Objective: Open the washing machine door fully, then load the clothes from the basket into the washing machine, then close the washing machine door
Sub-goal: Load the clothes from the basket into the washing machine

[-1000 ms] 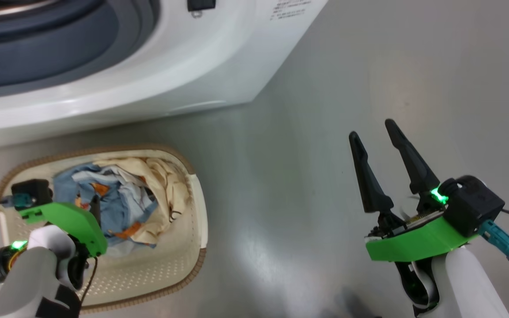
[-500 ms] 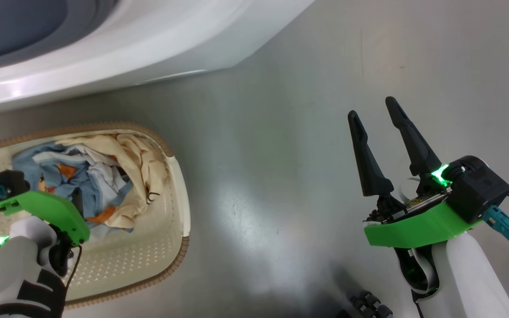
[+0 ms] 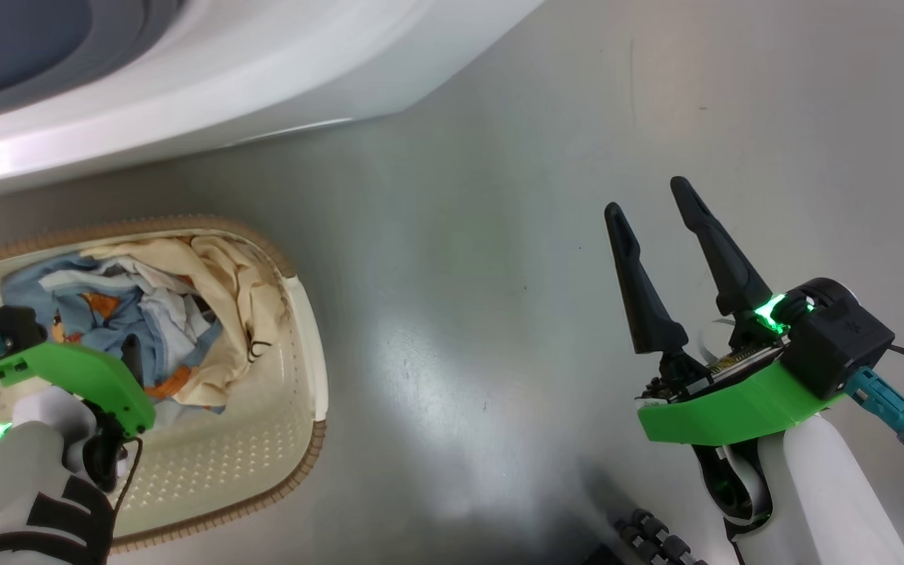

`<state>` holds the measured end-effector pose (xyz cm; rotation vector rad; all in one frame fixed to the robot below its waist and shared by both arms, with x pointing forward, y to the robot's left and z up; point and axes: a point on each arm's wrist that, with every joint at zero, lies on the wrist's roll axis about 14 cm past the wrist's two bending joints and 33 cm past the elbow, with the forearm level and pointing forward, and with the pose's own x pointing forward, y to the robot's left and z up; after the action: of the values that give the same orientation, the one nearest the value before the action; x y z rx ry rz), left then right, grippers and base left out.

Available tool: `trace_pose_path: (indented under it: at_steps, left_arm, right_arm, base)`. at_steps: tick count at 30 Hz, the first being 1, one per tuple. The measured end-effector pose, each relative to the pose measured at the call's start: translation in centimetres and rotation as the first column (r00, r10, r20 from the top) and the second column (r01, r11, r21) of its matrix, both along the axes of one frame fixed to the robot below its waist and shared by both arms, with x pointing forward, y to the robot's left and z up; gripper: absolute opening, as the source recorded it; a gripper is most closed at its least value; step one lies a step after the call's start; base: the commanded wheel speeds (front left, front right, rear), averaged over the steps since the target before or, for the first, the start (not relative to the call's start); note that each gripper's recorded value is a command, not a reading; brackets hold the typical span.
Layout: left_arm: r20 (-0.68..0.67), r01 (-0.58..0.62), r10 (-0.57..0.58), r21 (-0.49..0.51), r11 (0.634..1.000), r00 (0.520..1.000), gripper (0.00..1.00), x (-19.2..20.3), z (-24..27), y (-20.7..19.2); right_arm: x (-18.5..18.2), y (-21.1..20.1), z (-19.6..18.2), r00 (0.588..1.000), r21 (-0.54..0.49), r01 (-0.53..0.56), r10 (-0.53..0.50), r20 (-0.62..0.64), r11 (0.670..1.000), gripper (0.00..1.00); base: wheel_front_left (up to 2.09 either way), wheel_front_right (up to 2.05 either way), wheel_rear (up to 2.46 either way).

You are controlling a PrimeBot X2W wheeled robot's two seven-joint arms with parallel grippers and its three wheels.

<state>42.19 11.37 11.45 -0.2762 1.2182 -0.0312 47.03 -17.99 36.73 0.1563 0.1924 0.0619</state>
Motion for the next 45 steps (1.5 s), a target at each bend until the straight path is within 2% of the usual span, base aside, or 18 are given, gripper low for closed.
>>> trace_pose_path:
  at_steps: [45]
  left_arm:
    - [-0.021, 0.004, -0.005, -0.031, 1.0, 1.0, 1.0, 0.1, -3.3, -1.3]
  right_arm:
    - [1.4, 0.3, -3.4, 0.999, -0.01, -0.02, 0.02, -0.044, 1.0, 1.0]
  base:
    - [0.0, 0.0, 0.0]
